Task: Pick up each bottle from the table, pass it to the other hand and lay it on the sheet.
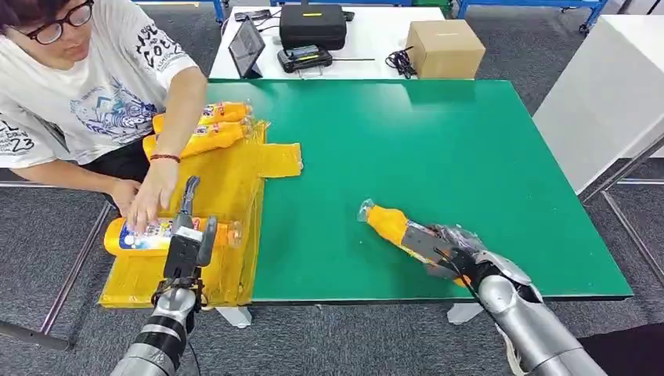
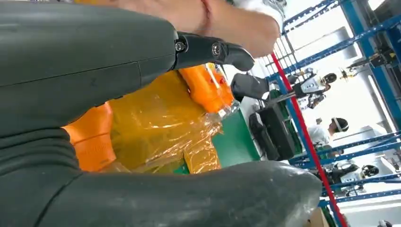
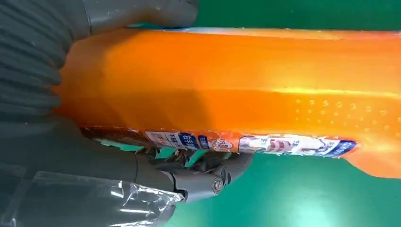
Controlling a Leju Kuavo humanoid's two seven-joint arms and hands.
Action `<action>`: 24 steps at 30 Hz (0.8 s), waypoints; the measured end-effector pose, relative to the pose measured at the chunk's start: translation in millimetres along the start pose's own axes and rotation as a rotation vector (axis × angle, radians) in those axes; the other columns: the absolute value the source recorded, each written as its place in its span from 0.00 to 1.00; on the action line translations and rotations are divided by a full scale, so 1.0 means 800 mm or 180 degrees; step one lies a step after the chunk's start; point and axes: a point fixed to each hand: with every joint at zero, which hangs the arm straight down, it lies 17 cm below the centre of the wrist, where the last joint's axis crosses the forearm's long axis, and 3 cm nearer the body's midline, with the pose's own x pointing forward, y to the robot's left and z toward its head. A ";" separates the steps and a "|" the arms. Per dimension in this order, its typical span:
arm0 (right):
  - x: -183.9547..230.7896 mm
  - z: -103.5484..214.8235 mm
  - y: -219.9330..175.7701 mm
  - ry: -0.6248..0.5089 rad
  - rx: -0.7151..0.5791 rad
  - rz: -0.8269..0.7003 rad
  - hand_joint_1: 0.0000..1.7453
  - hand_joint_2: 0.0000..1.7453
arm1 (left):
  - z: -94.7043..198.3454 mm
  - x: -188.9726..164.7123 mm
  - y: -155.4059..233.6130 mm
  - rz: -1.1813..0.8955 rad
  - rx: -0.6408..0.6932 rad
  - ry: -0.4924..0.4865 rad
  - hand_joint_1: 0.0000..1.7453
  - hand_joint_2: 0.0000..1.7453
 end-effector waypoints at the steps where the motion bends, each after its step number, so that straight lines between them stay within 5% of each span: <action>1: -0.002 0.001 -0.002 0.0006 0.0002 0.0009 1.00 1.00 | 0.000 0.001 0.000 -0.0026 0.0018 -0.0007 0.00 0.00; 12: -0.016 0.004 -0.013 0.0089 0.0003 0.0114 1.00 1.00 | 0.001 0.003 -0.006 0.0062 0.0009 0.0008 0.00 0.00; 17: -0.010 0.000 -0.034 0.0048 -0.0353 0.0183 1.00 1.00 | 0.002 0.003 -0.004 0.0059 0.0030 0.0016 0.00 0.00; 24: 0.127 0.026 -0.052 -0.0982 -0.1585 -0.0500 1.00 1.00 | 0.021 0.003 -0.008 0.0147 -0.0050 0.0018 0.00 0.00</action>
